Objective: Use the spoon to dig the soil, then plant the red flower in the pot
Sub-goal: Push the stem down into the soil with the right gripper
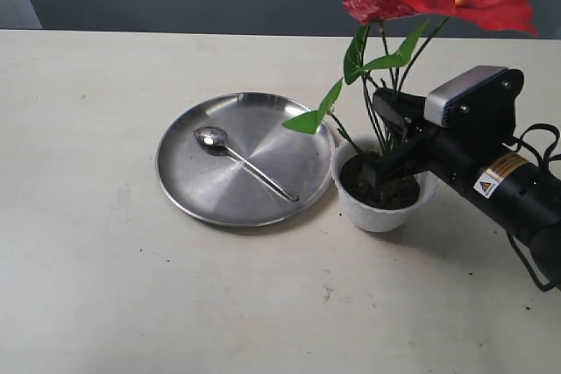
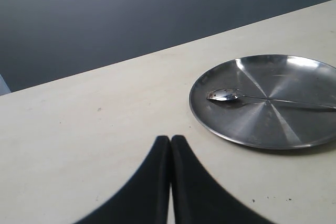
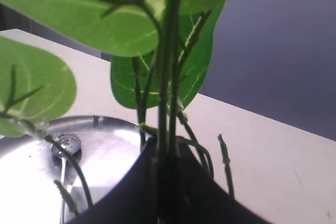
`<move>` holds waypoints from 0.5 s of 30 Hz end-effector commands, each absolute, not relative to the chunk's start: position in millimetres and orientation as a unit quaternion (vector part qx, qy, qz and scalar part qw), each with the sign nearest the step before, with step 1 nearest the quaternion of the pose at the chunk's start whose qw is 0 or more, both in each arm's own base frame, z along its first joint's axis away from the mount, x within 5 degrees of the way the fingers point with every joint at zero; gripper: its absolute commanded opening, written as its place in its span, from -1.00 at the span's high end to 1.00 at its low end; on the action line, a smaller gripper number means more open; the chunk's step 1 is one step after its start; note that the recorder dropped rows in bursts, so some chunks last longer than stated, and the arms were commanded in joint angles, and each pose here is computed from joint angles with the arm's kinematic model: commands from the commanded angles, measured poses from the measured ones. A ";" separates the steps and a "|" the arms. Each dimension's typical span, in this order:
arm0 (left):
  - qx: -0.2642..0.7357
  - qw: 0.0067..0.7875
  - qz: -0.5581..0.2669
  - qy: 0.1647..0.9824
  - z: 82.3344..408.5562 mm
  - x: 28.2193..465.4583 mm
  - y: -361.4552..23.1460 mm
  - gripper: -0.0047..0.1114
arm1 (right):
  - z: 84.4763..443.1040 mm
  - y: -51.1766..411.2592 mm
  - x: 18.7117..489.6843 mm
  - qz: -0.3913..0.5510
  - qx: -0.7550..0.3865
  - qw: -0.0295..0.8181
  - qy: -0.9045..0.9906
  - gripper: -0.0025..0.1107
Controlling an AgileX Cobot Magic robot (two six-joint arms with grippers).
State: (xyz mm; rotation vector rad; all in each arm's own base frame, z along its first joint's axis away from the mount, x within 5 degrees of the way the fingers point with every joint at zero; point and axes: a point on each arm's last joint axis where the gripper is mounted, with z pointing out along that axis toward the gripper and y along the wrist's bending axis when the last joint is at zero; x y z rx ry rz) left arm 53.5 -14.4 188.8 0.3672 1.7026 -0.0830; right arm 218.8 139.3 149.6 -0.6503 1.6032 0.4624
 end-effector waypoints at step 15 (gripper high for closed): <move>0.161 0.650 -0.039 0.742 191.4 53.4 -14.6 0.91 | 122.5 134.6 208.6 0.243 -0.220 0.508 0.796 0.97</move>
